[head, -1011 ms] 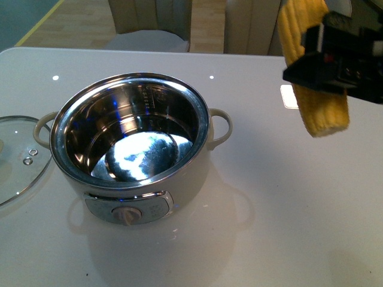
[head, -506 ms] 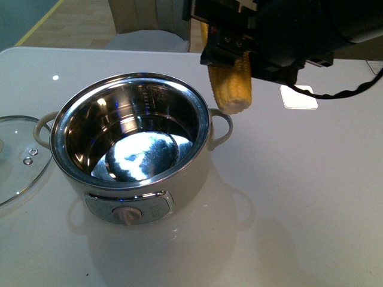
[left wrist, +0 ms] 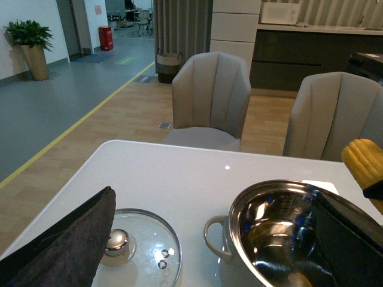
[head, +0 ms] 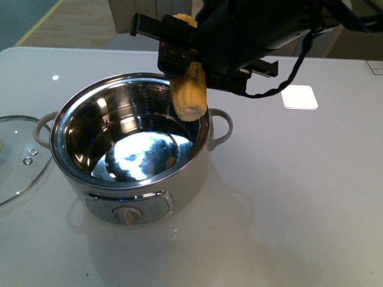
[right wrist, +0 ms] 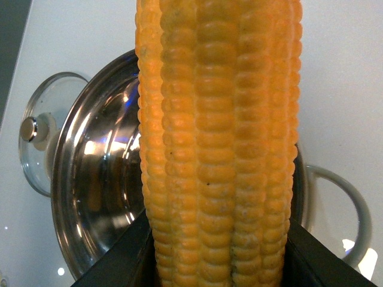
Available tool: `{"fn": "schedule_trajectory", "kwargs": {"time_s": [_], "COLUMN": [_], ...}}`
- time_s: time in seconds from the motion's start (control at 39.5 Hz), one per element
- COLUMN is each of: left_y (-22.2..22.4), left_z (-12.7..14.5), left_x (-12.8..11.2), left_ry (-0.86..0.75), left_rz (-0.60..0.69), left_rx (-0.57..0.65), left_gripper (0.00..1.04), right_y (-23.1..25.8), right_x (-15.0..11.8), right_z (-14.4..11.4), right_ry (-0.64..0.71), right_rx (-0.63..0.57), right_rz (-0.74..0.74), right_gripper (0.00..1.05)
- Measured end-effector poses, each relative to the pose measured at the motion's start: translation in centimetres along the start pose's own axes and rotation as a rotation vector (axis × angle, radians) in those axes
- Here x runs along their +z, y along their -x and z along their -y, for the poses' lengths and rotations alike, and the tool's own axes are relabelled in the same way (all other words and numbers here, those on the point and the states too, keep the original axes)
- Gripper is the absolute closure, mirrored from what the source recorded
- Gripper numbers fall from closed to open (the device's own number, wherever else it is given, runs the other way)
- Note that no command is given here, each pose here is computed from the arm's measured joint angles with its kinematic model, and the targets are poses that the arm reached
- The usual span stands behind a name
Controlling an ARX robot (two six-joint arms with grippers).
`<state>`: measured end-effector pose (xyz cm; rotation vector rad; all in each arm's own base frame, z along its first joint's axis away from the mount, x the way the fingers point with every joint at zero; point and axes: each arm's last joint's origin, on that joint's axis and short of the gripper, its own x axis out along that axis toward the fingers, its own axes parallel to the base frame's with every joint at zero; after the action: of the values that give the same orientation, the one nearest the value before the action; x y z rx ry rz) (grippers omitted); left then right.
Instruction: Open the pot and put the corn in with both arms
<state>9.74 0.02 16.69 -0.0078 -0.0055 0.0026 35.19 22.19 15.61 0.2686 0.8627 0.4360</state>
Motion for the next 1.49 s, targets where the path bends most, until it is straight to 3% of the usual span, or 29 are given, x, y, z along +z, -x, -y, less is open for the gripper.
{"fn": "schedule_trajectory", "kwargs": {"time_s": [0.78,1.19,1.29,1.39,1.49], "left_y": [0.0,0.0,0.0,0.0,0.0], "left_z": [0.0,0.0,0.0,0.0,0.0], "left_x": [0.0,0.0,0.0,0.0,0.0], "left_ry": [0.000,0.000,0.000,0.000,0.000], "left_rz": [0.000,0.000,0.000,0.000,0.000], "left_rx": [0.000,0.000,0.000,0.000,0.000], "left_gripper": [0.07,0.07,0.07,0.07,0.07], "right_y": [-5.7,-7.5,-7.6,-7.8,-8.1], "right_x": [0.6,-0.9,-0.5,-0.6,-1.1], "right_z": [-1.6,-2.0,-2.3,-2.6,-2.7], "right_ry": [-0.095,-0.084,-0.080,-0.072,-0.060], "right_rx": [0.008,-0.026,-0.022,-0.030,-0.038], "right_rz": [-0.119,-0.182,-0.175,-0.185,-0.200], "right_gripper": [0.63,0.62,0.51,0.31,0.20]}}
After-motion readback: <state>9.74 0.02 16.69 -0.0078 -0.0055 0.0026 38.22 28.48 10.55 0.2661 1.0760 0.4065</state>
